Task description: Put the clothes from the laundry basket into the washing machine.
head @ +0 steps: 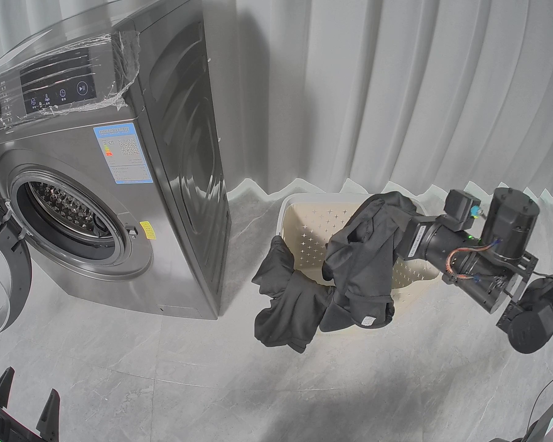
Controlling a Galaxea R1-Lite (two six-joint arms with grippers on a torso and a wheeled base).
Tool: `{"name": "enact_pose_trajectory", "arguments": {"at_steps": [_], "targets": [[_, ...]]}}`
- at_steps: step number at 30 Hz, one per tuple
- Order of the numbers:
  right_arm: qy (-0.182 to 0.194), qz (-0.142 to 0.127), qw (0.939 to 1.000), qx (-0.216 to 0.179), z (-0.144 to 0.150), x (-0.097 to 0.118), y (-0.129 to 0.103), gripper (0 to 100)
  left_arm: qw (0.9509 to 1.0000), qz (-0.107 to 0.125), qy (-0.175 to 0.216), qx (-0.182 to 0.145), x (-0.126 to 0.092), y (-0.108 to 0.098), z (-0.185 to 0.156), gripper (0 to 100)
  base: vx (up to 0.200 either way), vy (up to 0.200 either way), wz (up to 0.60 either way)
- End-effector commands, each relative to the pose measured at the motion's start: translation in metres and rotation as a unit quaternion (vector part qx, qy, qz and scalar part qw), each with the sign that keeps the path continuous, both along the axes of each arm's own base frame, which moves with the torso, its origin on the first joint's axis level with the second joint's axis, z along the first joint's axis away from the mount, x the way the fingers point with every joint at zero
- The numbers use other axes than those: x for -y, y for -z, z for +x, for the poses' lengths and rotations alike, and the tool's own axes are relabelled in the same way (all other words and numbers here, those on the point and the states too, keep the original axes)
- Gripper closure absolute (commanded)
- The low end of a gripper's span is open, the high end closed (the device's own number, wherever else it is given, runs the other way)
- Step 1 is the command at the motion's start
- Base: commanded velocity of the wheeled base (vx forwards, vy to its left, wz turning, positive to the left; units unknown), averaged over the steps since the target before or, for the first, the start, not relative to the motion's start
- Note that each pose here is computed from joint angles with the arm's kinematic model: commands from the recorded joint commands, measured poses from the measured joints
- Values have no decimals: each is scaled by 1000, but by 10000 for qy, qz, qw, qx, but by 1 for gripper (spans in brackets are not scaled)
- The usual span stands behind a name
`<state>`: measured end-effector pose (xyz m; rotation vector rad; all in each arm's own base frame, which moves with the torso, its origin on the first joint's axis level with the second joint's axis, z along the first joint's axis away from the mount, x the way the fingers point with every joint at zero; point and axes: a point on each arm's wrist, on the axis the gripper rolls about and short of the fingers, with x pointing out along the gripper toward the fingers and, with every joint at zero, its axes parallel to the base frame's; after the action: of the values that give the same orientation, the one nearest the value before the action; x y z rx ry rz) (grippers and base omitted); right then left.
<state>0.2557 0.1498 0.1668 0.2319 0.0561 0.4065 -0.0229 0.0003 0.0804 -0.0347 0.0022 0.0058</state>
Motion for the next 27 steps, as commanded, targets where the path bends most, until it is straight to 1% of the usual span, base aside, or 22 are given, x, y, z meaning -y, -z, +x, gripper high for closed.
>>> {"name": "enact_pose_trajectory", "arguments": {"at_steps": [1,3,7,13,16,21,25,27], "targets": [[57,218,9984,526,-31,16,-39,100,10000,-3,6,-4,0,5,0,0,0,0,0],[61,179,9981,592,-39,21,-43,100,10000,-3,6,-4,0,5,0,0,0,0,0],[84,-18,9973,733,-47,25,-50,100,10000,5,6,-4,0,5,0,0,0,0,0],[30,43,9947,1030,-61,30,-64,100,10000,51,13,4,0,5,0,0,0,0,0],[11,6,9953,972,-64,32,-63,100,10000,28,36,4,0,5,0,0,0,0,0],[-37,-8,9956,941,-64,31,-62,100,10000,51,67,4,0,5,0,0,-200,0,0],[-104,-45,9962,860,-65,28,-57,100,10000,-11,67,4,0,4,0,0,-200,0,0],[-105,-51,9964,838,-64,28,-55,100,10000,-19,67,-4,0,5,0,0,0,0,0]]}}
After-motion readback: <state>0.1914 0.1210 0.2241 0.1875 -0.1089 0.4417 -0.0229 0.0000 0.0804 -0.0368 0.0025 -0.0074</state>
